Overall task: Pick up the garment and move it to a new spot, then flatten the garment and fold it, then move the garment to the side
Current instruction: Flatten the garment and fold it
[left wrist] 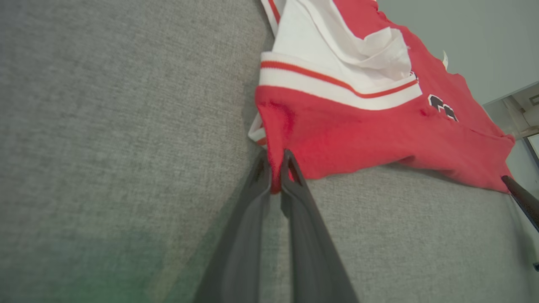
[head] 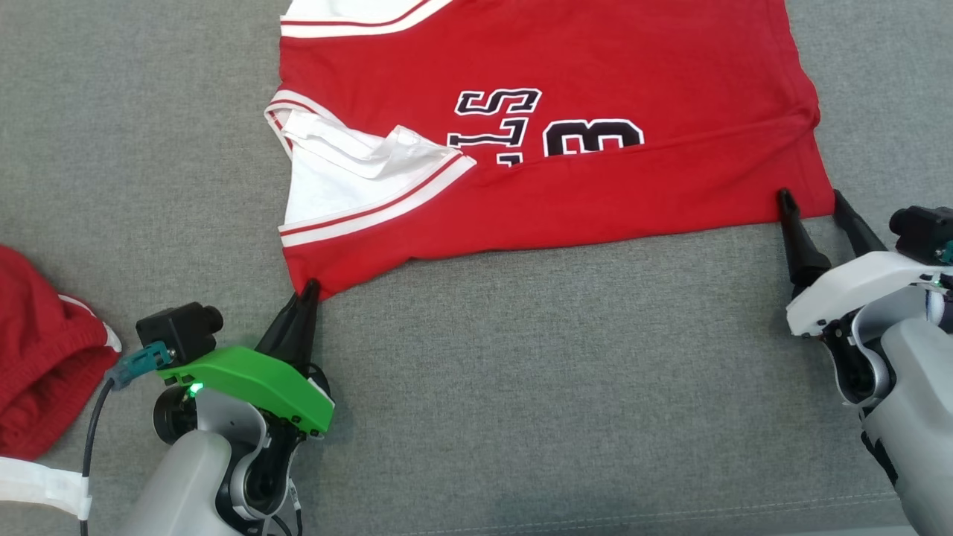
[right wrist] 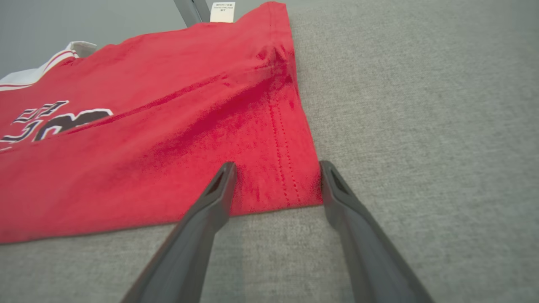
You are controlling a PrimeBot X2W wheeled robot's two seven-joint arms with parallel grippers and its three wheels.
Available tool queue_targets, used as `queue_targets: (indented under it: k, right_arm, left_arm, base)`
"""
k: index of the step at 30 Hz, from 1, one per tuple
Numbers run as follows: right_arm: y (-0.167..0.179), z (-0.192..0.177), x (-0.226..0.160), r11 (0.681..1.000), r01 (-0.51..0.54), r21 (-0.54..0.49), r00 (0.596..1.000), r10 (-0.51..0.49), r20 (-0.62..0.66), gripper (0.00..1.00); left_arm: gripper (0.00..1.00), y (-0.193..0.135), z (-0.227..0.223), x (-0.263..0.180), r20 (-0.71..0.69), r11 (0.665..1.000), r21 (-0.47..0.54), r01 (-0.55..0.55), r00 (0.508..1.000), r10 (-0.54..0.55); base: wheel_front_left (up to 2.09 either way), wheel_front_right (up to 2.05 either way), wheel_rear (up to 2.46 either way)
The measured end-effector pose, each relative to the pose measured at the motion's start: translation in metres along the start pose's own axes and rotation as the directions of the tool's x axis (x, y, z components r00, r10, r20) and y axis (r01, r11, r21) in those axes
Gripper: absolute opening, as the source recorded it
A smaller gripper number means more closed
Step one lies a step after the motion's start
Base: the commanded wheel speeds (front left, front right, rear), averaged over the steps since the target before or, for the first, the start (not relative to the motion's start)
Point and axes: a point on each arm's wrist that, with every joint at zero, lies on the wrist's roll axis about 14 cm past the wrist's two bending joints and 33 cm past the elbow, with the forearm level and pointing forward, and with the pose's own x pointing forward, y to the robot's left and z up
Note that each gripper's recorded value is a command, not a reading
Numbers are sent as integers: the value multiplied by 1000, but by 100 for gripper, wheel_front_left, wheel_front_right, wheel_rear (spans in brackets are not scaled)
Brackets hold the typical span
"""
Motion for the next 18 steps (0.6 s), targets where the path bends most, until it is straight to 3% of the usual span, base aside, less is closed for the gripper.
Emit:
queue_targets:
  k: [7, 8, 9, 10, 18]
  right_arm:
    - [-11, 1, 2, 1000, 22, 22, 1000, -22, 0, 100]
    - [-11, 0, 1, 999, 21, 27, 1000, -21, -1, 86]
    - [-11, -1, 0, 999, 19, 27, 1000, -19, -5, 32]
    - [-9, -2, -1, 1000, 13, 21, 1000, -12, -11, 0]
    - [-9, 1, -10, 1000, -1, 11, 1000, 1, -17, 0]
  left_arm:
    - [0, 3, 1, -3, 4, 1000, 8, -5, 1000, 5]
    - [0, 3, 1, -3, 5, 1000, 9, -5, 1000, 5]
    - [0, 3, 1, -4, 5, 1000, 10, -6, 1000, 6]
    - [0, 3, 1, -4, 5, 1000, 11, -4, 1000, 4]
    - [0, -4, 6, -11, 29, 999, 27, 22, 999, -23]
  base:
    - [0, 0, 0]
    - [0, 0, 0]
    - [0, 0, 0]
    - [0, 0, 0]
    - [0, 0, 0]
